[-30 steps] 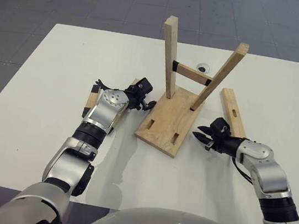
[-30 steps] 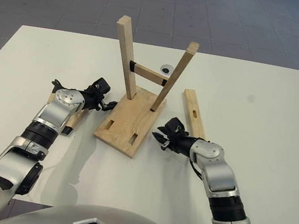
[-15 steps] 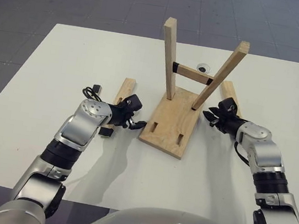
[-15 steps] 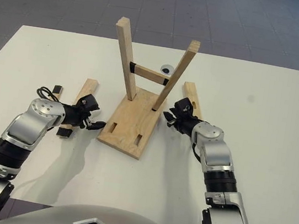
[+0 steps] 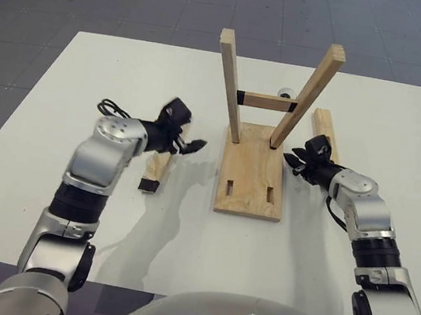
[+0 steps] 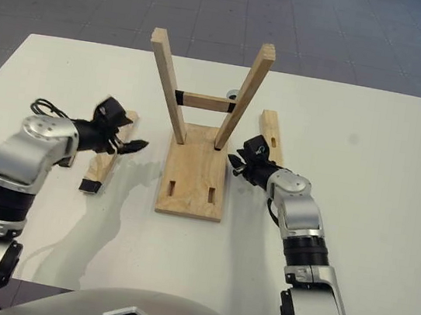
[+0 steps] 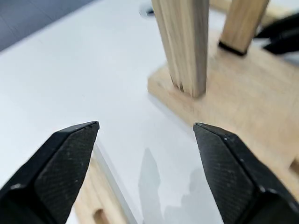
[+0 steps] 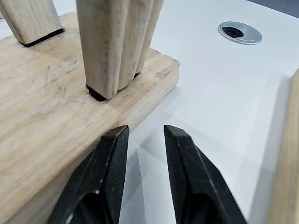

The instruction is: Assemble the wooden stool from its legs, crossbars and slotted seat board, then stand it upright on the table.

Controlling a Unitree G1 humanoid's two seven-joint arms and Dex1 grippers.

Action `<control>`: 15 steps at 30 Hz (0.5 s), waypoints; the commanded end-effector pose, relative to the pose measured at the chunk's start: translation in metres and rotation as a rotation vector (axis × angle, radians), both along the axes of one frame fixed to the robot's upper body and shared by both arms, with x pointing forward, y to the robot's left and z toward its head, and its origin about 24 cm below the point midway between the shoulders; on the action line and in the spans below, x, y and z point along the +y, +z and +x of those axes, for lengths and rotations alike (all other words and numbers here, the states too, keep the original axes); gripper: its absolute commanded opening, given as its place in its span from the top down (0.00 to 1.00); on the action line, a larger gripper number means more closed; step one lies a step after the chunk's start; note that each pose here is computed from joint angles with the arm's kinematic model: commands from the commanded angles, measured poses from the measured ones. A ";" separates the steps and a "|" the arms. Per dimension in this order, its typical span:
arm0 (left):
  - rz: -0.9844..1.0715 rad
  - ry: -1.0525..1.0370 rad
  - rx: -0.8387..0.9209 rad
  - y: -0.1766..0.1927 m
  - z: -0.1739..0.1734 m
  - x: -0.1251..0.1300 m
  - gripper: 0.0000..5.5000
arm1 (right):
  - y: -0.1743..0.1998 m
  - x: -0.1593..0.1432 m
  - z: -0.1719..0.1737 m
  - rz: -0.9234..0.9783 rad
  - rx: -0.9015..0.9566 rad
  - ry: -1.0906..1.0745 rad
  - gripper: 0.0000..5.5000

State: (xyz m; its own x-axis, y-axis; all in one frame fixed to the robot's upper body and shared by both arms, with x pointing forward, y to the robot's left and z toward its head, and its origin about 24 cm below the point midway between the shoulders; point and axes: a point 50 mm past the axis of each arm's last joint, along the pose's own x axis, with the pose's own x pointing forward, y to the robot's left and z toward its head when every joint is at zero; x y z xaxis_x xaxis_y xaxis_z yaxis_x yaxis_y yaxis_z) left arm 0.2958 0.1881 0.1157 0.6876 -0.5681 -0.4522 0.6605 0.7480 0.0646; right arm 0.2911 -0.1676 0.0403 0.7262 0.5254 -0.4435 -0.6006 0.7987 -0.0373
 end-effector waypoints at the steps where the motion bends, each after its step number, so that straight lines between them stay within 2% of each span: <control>1: -0.280 0.034 -0.266 0.107 0.016 0.023 0.32 | 0.002 -0.007 -0.017 0.022 0.002 -0.062 0.75; 4: -0.507 0.036 -0.386 0.155 0.027 0.014 0.32 | 0.002 -0.005 -0.023 0.034 0.009 -0.084 0.75; 6: -0.606 0.024 -0.391 0.165 0.039 -0.008 0.32 | 0.002 -0.002 -0.026 0.040 0.009 -0.093 0.75; 8: -0.635 0.050 -0.339 0.157 0.054 -0.030 0.32 | 0.003 0.003 -0.026 0.042 0.004 -0.089 0.75; 11: -0.619 0.073 -0.258 0.136 0.074 -0.058 0.42 | 0.007 0.010 -0.026 0.041 -0.006 -0.073 0.75; 15: -0.547 0.098 -0.227 0.119 0.091 -0.078 0.42 | 0.007 0.013 -0.026 0.038 -0.008 -0.069 0.75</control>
